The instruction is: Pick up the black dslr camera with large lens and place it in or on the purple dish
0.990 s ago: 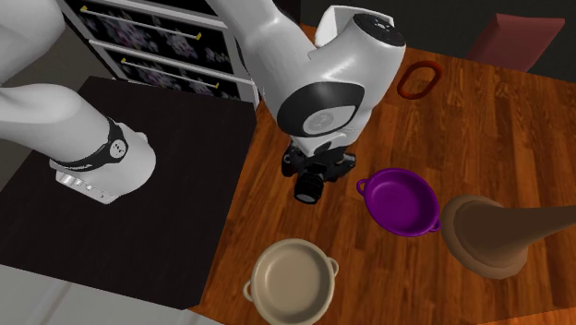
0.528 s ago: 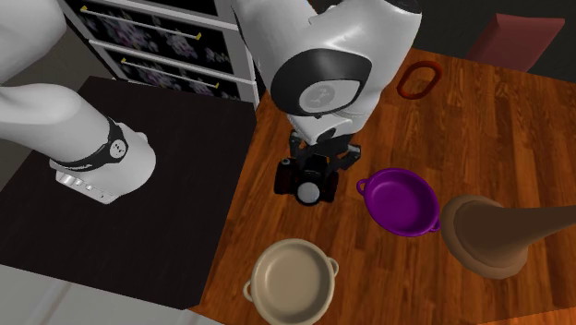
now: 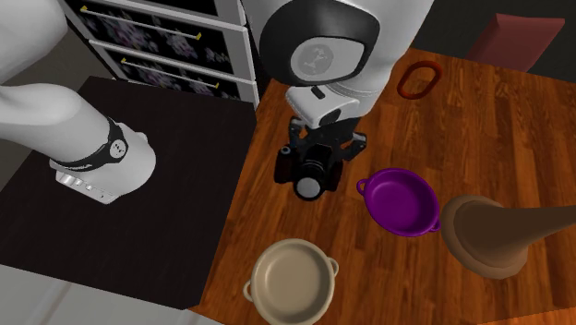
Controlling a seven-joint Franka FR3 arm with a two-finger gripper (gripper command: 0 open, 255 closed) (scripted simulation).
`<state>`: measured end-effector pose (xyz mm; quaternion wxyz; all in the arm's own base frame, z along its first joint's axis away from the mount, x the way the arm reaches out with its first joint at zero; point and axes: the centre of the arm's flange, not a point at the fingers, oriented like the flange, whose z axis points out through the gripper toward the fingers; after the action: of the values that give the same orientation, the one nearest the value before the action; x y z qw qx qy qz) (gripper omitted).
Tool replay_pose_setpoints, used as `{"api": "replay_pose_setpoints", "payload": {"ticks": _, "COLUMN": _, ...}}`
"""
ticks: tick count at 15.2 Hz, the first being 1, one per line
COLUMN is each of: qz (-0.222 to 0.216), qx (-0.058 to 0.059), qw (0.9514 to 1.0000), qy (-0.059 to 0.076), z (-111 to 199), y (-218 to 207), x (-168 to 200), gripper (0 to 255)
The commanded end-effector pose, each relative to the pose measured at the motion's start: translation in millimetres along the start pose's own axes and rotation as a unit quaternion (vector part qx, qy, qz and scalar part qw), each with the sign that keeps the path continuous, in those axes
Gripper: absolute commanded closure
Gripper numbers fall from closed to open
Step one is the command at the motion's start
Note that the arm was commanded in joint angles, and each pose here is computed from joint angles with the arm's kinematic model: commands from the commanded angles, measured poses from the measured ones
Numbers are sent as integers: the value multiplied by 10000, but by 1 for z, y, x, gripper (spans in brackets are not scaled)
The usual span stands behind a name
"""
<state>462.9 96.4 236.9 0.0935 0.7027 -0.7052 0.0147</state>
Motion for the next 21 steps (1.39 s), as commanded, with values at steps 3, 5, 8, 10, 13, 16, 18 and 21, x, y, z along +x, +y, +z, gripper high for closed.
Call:
{"api": "replay_pose_setpoints", "payload": {"ticks": 3, "qz": 2, "qx": 2, "qw": 10000, "qy": -1, "z": -21, "y": 1, "x": 3, "gripper": 255}}
{"api": "replay_pose_setpoints", "payload": {"ticks": 5, "qz": 2, "qx": 2, "qw": 10000, "qy": -1, "z": -31, "y": 2, "x": 5, "gripper": 255}}
{"api": "replay_pose_setpoints", "payload": {"ticks": 8, "qz": 2, "qx": 2, "qw": 10000, "qy": -1, "z": -40, "y": -10, "x": 8, "gripper": 255}}
{"api": "replay_pose_setpoints", "payload": {"ticks": 10, "qz": 2, "qx": 2, "qw": 10000, "qy": -1, "z": -46, "y": -35, "x": 11, "gripper": 255}}
{"api": "replay_pose_setpoints", "payload": {"ticks": 13, "qz": 2, "qx": 2, "qw": 10000, "qy": -1, "z": -55, "y": -74, "x": 17, "gripper": 255}}
{"api": "replay_pose_setpoints", "payload": {"ticks": 16, "qz": 2, "qx": 2, "qw": 10000, "qy": -1, "z": -64, "y": -112, "x": 23, "gripper": 255}}
{"api": "replay_pose_setpoints", "payload": {"ticks": 18, "qz": 2, "qx": 2, "qw": 10000, "qy": -1, "z": -70, "y": -137, "x": 26, "gripper": 255}}
{"api": "replay_pose_setpoints", "payload": {"ticks": 21, "qz": 2, "qx": 2, "qw": 10000, "qy": -1, "z": -79, "y": -175, "x": 32, "gripper": 255}}
